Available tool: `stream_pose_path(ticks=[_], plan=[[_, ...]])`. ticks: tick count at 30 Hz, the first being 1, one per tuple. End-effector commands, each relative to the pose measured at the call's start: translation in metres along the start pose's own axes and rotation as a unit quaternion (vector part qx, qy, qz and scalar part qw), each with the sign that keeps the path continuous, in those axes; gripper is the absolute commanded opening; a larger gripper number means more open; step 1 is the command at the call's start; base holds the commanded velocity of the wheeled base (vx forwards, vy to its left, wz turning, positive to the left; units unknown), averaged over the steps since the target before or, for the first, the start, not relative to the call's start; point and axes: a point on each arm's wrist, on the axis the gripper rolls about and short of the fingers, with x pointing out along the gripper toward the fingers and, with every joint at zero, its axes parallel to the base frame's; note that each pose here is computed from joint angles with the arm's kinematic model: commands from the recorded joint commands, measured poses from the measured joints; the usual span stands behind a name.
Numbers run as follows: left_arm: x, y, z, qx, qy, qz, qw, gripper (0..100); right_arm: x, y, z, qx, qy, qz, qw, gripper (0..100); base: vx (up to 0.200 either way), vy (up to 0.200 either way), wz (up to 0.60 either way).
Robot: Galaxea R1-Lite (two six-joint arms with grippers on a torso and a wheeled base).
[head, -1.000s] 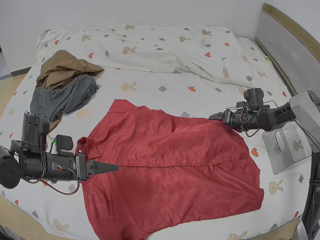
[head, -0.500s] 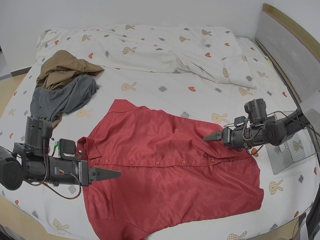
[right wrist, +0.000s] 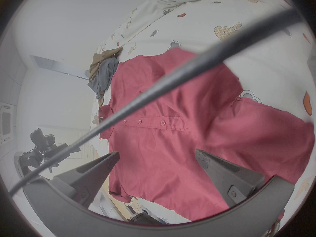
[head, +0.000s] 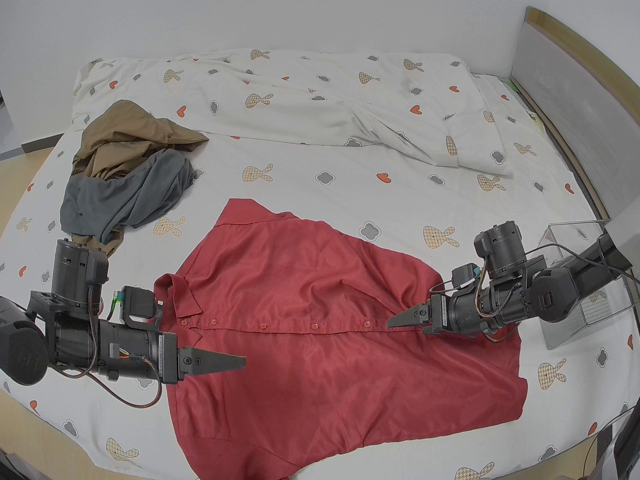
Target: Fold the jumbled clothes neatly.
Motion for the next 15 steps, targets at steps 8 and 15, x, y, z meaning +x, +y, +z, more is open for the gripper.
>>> stream_pose_path(ticks=[8,15], plan=[[0.001,0.001,0.0,-0.002,0.003,0.001,1.0,100,-0.05,0.02,0.014,0.004,-0.069,0.021,0.9974,100,0.0,0.0,0.0],[0.001,0.0,0.0,0.0,0.001,0.0,1.0,100,-0.078,-0.022,0.059,0.033,-0.155,-0.018,0.9871,100,0.0,0.0,0.0]])
